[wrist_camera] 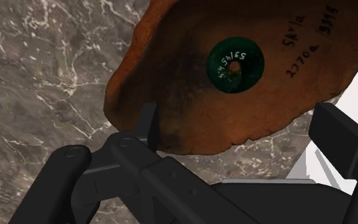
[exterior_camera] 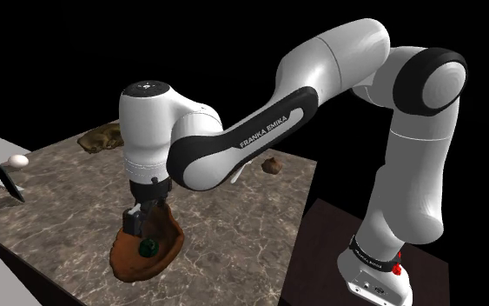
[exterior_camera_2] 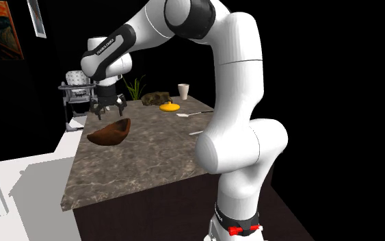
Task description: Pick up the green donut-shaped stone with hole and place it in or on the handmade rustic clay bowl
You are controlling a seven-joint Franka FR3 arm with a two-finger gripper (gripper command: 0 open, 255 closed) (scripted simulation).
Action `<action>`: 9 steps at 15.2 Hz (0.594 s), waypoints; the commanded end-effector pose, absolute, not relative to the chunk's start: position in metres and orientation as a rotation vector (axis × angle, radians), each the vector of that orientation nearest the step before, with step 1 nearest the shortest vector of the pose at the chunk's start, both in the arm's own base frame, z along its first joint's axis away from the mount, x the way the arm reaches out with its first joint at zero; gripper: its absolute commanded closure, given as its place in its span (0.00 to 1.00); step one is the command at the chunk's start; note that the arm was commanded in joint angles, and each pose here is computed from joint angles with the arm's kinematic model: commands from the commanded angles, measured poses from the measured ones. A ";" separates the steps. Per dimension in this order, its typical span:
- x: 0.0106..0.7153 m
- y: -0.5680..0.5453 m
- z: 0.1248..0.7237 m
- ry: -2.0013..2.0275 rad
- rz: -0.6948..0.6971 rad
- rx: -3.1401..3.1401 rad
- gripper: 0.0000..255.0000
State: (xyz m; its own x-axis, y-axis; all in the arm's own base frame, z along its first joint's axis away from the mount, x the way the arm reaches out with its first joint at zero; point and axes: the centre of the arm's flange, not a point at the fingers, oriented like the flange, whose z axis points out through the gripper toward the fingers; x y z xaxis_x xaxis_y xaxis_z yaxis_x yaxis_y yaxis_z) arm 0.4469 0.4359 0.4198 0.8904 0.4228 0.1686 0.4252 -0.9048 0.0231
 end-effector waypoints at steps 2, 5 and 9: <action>0.442 0.433 0.453 -0.682 -0.266 -3.040 0.00; 0.440 0.433 0.463 -0.682 -0.266 -3.040 0.00; 0.440 0.433 0.463 -0.682 -0.266 -3.040 0.00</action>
